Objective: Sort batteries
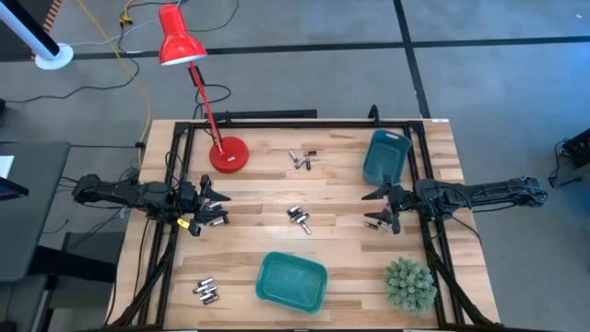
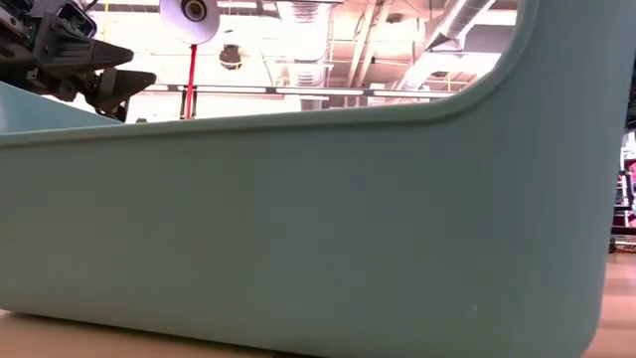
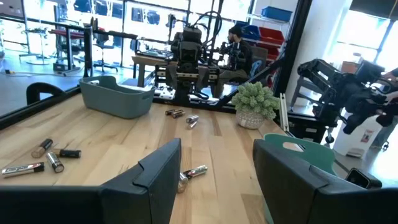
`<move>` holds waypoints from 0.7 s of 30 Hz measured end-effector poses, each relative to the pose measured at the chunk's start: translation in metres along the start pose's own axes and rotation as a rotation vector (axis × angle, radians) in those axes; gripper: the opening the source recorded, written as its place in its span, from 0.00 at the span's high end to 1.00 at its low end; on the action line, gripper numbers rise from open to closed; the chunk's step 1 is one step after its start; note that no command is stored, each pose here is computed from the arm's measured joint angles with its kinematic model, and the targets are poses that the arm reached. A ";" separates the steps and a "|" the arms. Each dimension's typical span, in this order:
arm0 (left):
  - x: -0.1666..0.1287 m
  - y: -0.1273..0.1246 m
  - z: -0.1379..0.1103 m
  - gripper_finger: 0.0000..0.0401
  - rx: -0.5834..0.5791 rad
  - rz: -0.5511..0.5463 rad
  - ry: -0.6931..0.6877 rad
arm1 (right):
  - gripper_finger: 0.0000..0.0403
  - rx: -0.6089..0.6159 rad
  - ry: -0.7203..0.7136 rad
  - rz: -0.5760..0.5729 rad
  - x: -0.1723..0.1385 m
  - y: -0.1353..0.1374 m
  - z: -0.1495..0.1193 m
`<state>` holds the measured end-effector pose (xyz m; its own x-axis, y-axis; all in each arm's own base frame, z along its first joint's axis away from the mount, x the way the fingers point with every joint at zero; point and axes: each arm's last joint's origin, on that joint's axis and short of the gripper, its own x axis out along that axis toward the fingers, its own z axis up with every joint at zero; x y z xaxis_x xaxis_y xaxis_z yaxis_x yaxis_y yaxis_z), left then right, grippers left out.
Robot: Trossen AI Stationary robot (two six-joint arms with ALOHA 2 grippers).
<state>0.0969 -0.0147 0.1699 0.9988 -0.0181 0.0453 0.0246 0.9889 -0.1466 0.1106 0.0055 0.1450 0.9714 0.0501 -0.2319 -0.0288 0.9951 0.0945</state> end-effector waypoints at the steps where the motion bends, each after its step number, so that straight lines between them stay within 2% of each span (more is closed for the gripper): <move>1: 0.000 0.000 0.000 0.52 0.000 0.000 0.000 | 0.31 0.000 0.000 0.000 0.000 0.000 0.000; 7: 0.000 0.000 0.000 0.52 0.000 0.000 0.000 | 0.31 0.000 -0.017 0.002 0.000 0.000 0.002; 16: 0.000 0.000 0.000 0.52 0.000 0.000 0.000 | 0.31 0.002 -0.153 0.014 -0.001 0.001 0.015; 21: 0.000 0.000 0.000 0.52 0.000 0.000 0.000 | 0.31 0.077 -0.203 0.010 -0.003 0.001 0.025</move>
<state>0.0969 -0.0147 0.1699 0.9988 -0.0184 0.0452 0.0249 0.9889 -0.1465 0.1134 0.0037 0.1703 0.9989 0.0342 -0.0312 -0.0283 0.9848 0.1716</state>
